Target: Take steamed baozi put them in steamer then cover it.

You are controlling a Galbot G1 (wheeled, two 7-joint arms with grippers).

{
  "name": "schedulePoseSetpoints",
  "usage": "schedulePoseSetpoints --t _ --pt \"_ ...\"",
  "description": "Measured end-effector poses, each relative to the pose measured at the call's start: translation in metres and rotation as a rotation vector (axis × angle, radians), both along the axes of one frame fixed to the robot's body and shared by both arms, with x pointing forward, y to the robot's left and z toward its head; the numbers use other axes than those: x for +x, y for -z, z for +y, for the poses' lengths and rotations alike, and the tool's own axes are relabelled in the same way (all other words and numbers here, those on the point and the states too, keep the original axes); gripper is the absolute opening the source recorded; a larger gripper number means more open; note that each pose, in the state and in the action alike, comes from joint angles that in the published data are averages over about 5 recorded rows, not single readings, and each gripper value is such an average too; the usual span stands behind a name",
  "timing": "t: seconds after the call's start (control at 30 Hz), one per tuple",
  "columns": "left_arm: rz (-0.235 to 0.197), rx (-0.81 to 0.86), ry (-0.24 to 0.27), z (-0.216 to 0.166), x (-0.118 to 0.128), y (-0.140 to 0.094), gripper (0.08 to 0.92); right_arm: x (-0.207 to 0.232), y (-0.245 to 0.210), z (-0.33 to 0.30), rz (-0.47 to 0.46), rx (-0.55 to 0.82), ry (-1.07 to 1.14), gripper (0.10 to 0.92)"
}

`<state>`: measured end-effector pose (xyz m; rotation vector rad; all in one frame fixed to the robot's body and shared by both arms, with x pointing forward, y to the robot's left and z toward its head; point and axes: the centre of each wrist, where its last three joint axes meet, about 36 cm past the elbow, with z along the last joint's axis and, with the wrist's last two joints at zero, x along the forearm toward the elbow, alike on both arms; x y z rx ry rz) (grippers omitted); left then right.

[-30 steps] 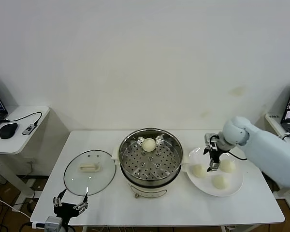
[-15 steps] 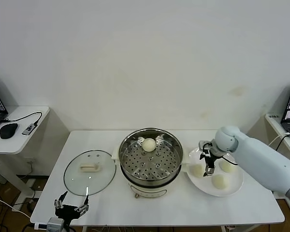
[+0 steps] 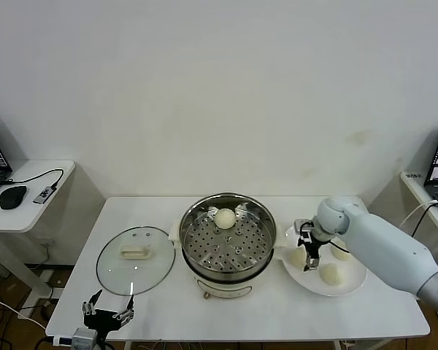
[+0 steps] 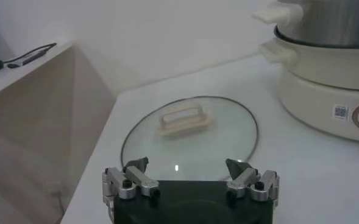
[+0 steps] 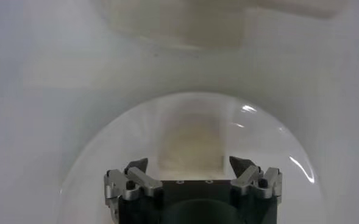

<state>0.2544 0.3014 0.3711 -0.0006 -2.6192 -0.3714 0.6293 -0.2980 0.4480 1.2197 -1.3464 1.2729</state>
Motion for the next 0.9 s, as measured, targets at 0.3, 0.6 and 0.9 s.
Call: schedulePoseSetpoints --t 0.3,0.6,0.9 --pt "0.003 -0.001 -0.001 0.000 0.000 0.002 0.823 0.002 0.003 -0.001 -0.009 0.000 0.006 0.776" --pt "0.005 -0.002 -0.001 -0.001 0.000 0.003 0.823 0.002 0.000 -0.005 -0.016 0.002 0.018 0.587" --pt "-0.009 -0.007 0.003 -0.005 0.002 0.000 0.823 0.003 -0.034 -0.014 -0.029 0.000 0.021 0.569"
